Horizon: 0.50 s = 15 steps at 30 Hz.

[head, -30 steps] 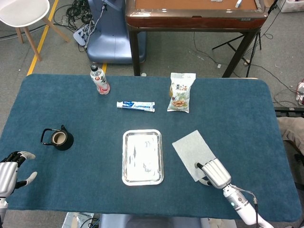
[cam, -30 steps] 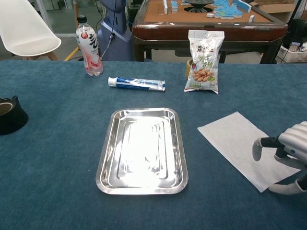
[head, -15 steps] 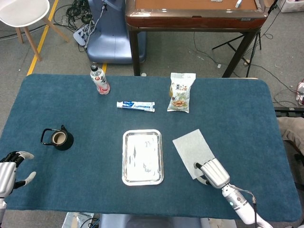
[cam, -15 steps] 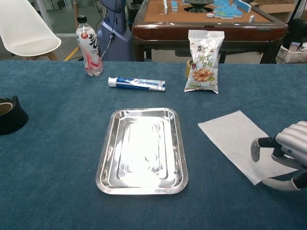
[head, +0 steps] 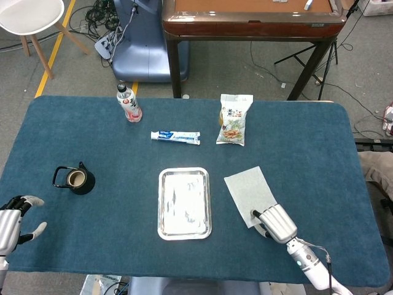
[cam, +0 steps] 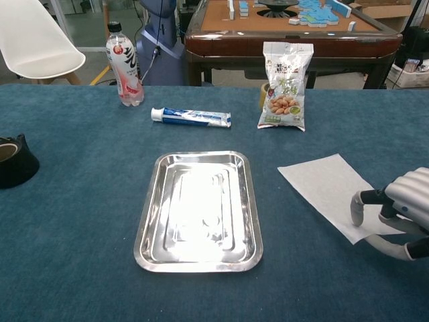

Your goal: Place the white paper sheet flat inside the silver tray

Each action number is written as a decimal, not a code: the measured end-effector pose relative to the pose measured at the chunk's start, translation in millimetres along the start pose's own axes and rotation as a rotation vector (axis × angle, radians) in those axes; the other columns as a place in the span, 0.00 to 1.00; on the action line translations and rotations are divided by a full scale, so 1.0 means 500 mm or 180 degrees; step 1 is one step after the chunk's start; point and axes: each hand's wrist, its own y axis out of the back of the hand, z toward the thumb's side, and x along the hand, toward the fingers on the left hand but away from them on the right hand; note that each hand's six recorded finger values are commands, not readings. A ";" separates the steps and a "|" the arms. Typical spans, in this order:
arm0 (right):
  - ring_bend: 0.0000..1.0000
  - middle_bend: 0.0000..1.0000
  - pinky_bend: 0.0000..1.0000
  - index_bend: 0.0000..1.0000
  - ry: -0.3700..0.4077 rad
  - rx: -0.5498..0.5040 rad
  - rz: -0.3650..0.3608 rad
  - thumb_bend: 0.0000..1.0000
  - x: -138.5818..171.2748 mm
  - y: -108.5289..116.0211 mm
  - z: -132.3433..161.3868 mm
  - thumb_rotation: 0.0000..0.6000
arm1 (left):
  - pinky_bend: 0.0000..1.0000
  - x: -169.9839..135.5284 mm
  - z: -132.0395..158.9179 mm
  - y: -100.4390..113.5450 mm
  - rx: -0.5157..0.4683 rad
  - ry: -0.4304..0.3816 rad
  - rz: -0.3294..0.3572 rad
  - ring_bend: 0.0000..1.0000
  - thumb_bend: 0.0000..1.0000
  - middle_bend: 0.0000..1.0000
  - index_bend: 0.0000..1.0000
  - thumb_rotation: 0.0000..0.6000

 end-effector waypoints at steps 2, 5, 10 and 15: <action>1.00 1.00 1.00 0.51 0.0000 -0.0008 -0.0008 0.47 0.000 0.002 0.000 1.00 | 0.44 0.000 0.000 0.000 0.0000 0.0001 0.0002 0.26 0.20 0.36 0.40 1.00; 1.00 1.00 1.00 0.52 -0.0002 -0.0032 -0.0015 0.48 -0.001 0.004 0.001 1.00 | 0.44 0.000 -0.001 0.001 0.0000 0.0003 0.0003 0.26 0.20 0.36 0.40 1.00; 1.00 1.00 1.00 0.54 -0.0019 -0.0069 -0.0026 0.50 -0.005 0.009 0.002 1.00 | 0.44 0.000 0.000 0.000 -0.0001 0.0001 0.0000 0.26 0.20 0.36 0.40 1.00; 1.00 1.00 1.00 0.56 -0.0085 -0.0113 -0.0066 0.51 -0.008 0.014 0.001 1.00 | 0.44 0.000 -0.001 0.001 0.0004 0.0004 0.0002 0.26 0.20 0.36 0.40 1.00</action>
